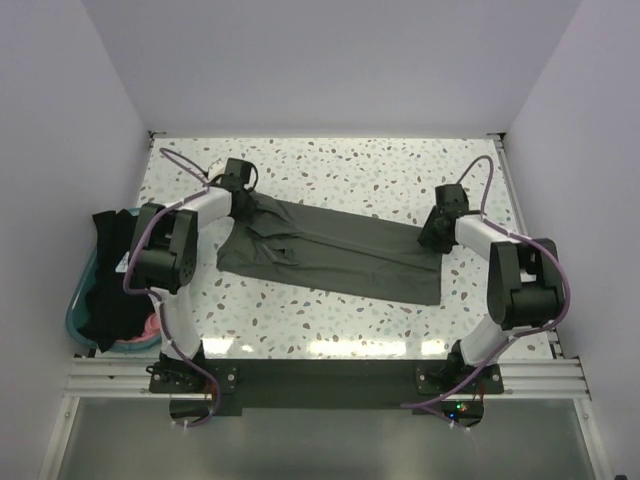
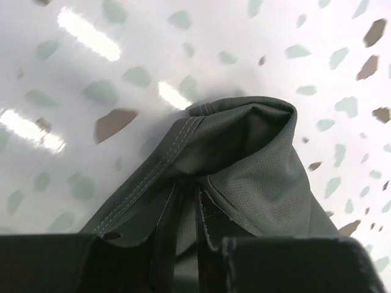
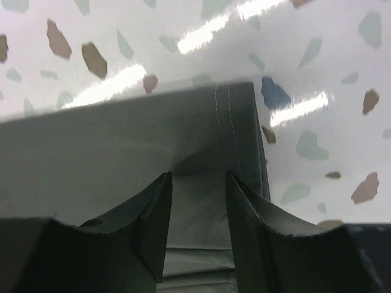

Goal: Fold and stack the t-shirts
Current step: Fold the tshirt

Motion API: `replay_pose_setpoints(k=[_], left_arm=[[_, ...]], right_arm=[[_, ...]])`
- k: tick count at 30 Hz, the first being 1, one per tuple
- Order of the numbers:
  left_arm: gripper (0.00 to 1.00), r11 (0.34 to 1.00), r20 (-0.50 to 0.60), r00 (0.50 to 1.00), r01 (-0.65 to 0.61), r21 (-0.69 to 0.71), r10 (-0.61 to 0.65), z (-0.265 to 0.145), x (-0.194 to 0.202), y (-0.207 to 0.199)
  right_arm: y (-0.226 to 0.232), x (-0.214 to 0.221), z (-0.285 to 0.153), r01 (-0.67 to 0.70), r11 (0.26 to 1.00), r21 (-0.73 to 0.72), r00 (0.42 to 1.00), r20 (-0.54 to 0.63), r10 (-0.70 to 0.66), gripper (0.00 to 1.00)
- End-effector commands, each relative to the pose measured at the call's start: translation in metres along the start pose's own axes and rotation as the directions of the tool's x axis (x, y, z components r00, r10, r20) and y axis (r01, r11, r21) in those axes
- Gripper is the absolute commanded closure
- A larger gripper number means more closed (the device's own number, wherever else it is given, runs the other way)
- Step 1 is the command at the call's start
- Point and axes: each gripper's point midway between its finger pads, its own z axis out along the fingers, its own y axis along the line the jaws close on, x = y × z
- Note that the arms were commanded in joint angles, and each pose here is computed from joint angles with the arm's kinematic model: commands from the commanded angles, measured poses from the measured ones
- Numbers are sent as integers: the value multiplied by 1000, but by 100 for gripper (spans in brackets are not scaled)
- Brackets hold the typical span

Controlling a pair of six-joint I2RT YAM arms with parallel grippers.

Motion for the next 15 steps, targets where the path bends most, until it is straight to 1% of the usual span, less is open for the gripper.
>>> replay_pose_setpoints(k=[1,2,3,4,6,7,8,9,10,11,12,13,14,15], left_arm=[[79,995,-42,995,-90,34,91,25,7,-26],[79,992,-39,993,-111,52,113,28,6,-35],[79,989,-42,989,-137,62,140,31,7,-44],[79,980,-23,983,-180,82,182,36,4,-68],[79,965,-23,969,-243,94,246,41,7,-87],[79,947,-41,949,-308,88,312,53,24,-93],[79,939,8,948,-316,135,318,47,9,-125],[79,926,22,941,-337,168,338,49,11,-140],[78,895,44,925,-378,239,378,51,15,-171],[78,882,59,918,-394,260,392,52,15,-183],[78,863,89,912,-407,299,399,51,15,-201],[73,818,90,891,-446,362,446,57,31,-215],[71,781,140,888,-454,429,439,47,24,-240],[69,744,195,885,-462,481,423,42,20,-260]], right_arm=[[7,4,-18,-72,994,-83,997,33,75,57],[14,12,-23,-84,988,-128,996,18,87,57],[18,14,-32,-96,981,-166,994,28,102,57],[17,29,-31,-122,976,-180,992,12,126,57],[22,46,-37,-137,966,-219,990,-3,140,57],[22,56,-44,-167,953,-254,985,4,174,57],[28,67,-49,-162,947,-278,986,-2,168,57],[32,73,-55,-165,940,-299,985,4,175,57],[35,81,-63,-191,926,-326,979,9,205,57],[49,97,-72,-159,918,-362,985,-2,170,57],[55,106,-77,-151,913,-380,987,-3,162,58],[59,114,-79,-181,907,-380,981,-7,193,58],[77,131,-94,-133,892,-431,990,-8,144,59],[83,141,-99,-124,887,-445,991,-9,134,59]])
